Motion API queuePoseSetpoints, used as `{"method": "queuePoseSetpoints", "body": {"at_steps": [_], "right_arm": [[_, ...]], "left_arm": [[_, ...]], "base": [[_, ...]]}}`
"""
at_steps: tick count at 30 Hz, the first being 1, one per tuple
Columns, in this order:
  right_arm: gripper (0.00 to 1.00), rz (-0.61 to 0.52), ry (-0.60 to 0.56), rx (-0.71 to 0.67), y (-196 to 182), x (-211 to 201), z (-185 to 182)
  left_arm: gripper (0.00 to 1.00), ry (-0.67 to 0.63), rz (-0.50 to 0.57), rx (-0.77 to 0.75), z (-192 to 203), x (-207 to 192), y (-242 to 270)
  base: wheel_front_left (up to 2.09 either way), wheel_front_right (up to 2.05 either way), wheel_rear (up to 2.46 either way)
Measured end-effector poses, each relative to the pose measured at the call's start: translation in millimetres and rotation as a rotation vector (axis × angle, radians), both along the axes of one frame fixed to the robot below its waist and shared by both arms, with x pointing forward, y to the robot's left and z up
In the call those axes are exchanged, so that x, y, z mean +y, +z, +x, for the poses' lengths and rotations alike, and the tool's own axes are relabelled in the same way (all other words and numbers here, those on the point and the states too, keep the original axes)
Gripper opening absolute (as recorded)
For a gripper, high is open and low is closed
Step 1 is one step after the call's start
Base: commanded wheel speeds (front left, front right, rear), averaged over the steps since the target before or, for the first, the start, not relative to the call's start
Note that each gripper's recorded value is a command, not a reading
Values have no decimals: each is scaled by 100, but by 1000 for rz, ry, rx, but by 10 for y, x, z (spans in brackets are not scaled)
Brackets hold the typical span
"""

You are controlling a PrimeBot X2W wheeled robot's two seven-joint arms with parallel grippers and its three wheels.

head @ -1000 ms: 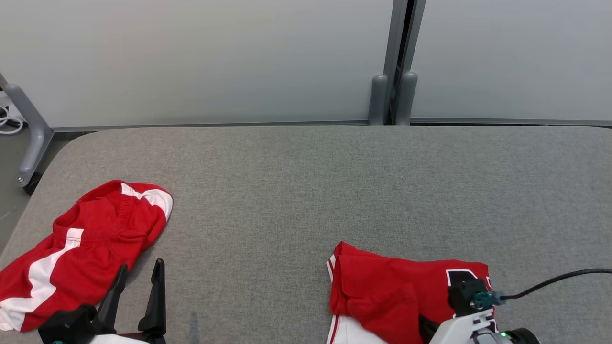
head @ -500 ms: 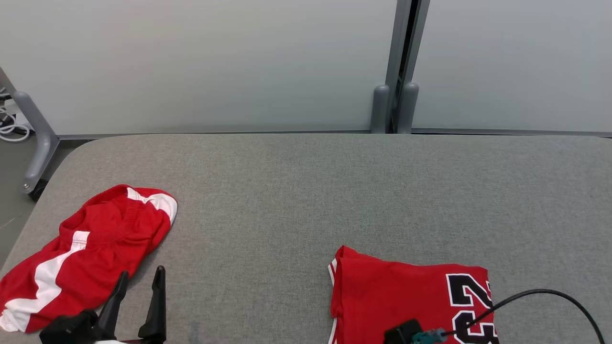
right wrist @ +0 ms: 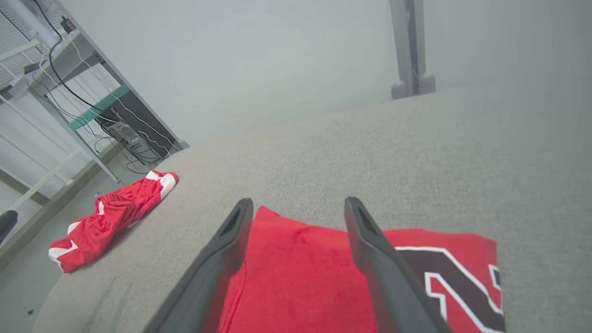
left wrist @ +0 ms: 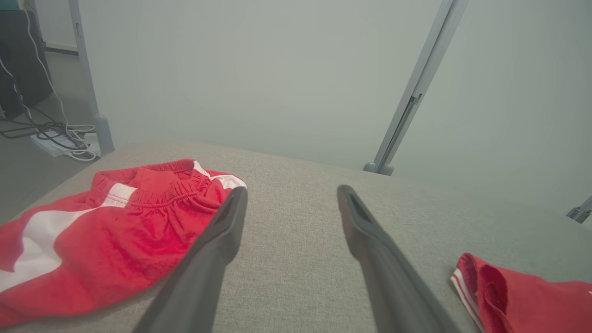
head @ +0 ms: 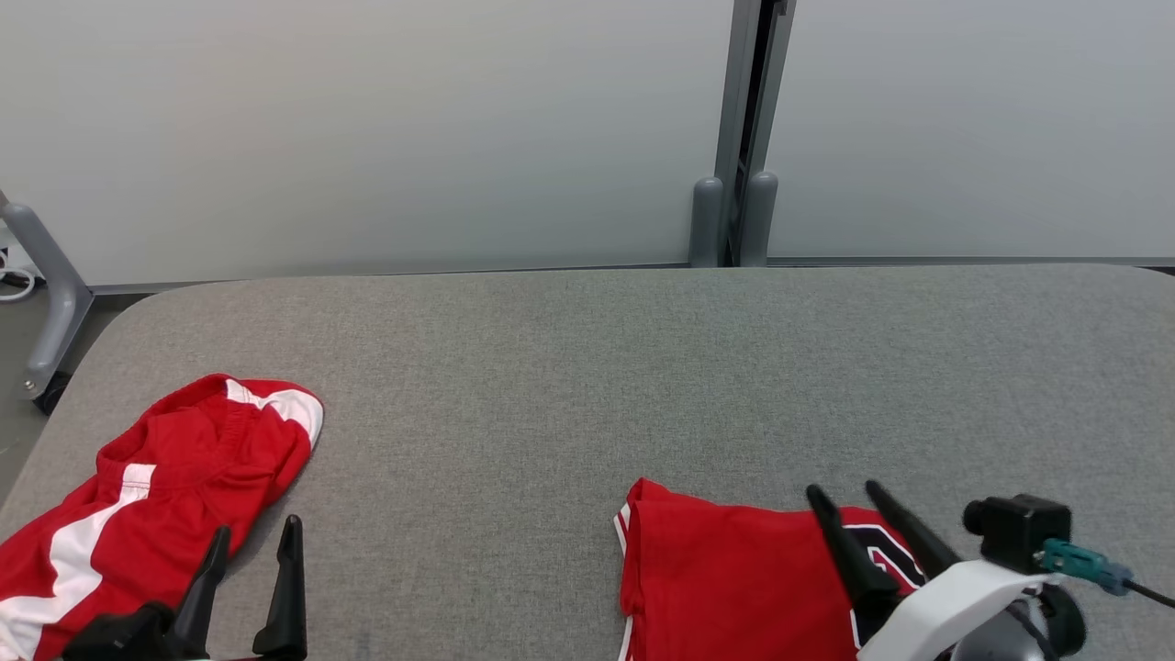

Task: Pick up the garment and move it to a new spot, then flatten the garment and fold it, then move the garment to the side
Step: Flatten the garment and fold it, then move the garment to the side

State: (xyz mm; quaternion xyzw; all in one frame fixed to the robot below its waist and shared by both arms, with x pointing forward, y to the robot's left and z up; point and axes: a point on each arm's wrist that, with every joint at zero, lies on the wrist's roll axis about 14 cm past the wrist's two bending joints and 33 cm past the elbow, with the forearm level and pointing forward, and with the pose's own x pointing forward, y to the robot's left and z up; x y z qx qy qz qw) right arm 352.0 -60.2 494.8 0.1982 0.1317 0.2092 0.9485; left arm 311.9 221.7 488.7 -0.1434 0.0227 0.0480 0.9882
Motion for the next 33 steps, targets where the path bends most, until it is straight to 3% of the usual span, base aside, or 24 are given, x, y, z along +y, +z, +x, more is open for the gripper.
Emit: {"method": "queuePoseSetpoints", "body": {"at_steps": [5,11,17,33], "right_arm": [[100,-86,-182,-191,370,-547,180],[100,-164,-351,-203,364,-1135,171],[100,-236,-355,-69,20,-1240,62],[100,-264,-354,18,-213,-1299,-55]], "left_arm": [[100,13,2,-6,3,36,8],[100,27,23,-11,-43,77,2],[100,27,90,33,-136,142,-99],[100,26,180,111,-253,221,-243]], "base": [[0,0,0],[0,0,0],[0,0,0],[0,0,0]]}}
